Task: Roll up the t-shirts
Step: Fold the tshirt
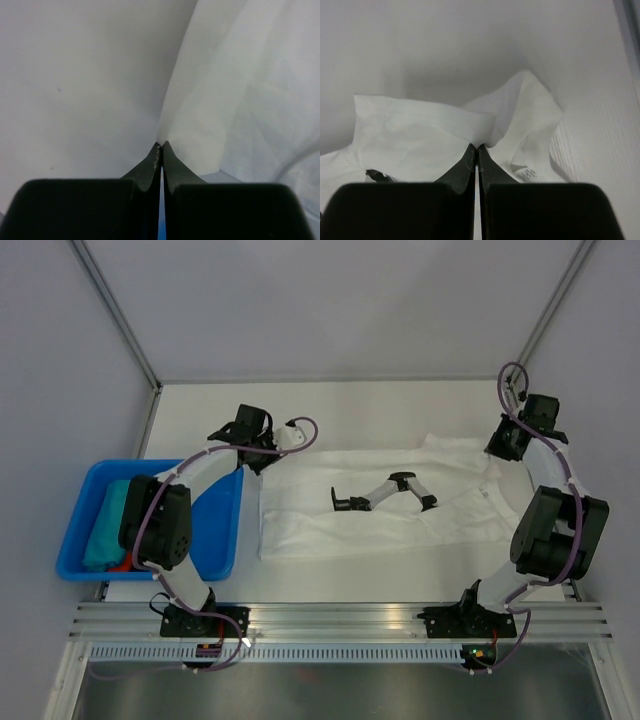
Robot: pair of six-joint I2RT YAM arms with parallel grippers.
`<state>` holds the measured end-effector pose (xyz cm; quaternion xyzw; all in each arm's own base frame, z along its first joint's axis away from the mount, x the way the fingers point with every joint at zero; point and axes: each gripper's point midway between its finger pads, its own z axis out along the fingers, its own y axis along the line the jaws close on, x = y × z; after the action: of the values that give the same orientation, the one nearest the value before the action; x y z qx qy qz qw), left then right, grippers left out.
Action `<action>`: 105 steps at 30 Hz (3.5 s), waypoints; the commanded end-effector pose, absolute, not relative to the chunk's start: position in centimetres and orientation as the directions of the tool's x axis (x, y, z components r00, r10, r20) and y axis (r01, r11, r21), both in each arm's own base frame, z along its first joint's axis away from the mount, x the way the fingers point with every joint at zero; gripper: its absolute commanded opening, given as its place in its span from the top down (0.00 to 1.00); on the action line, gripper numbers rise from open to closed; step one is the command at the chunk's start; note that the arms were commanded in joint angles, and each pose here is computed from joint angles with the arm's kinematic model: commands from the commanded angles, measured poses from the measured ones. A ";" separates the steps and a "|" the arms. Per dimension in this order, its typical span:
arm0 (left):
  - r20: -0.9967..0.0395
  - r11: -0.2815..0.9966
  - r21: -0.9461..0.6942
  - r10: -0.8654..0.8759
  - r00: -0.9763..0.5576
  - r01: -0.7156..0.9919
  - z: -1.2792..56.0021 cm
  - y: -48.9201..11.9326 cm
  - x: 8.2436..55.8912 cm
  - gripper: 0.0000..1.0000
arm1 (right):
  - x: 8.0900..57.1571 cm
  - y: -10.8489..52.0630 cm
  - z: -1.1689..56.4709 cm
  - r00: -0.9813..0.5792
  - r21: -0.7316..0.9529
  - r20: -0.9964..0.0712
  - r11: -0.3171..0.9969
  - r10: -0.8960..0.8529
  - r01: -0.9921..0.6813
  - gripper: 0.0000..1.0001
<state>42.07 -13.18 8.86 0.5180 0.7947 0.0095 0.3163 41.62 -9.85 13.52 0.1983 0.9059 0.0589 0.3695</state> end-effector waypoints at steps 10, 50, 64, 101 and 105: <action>-0.424 0.216 0.353 0.904 -0.050 0.910 4.7 -11.8 34.1 0.98 | 35.3 -10.3 7.3 -0.715 0.177 -0.544 0.893 0.440 0.415 1.00; -0.445 0.290 0.591 0.896 0.004 0.753 11.2 -13.5 42.4 0.98 | 37.1 -9.5 8.7 -0.702 0.212 -0.576 0.905 0.420 0.368 1.00; -0.385 0.003 0.300 0.915 0.118 0.954 3.9 -12.9 30.3 0.98 | 34.5 -10.6 7.6 -0.737 0.127 -0.563 0.920 0.374 0.370 1.00; -0.493 0.177 0.041 0.859 -0.134 0.983 10.6 -16.3 29.9 0.74 | 36.6 -1.8 14.5 -0.745 0.137 -0.624 0.971 0.237 0.194 0.54; -0.491 0.412 0.039 0.802 -0.341 0.911 8.8 -16.6 33.0 0.76 | 38.2 7.1 13.7 -0.738 0.303 -0.643 0.953 0.206 0.002 0.92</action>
<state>31.60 -15.56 9.78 0.6220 0.7444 -0.1102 0.2166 37.69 1.99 14.44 0.0729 0.9293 0.0701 0.3553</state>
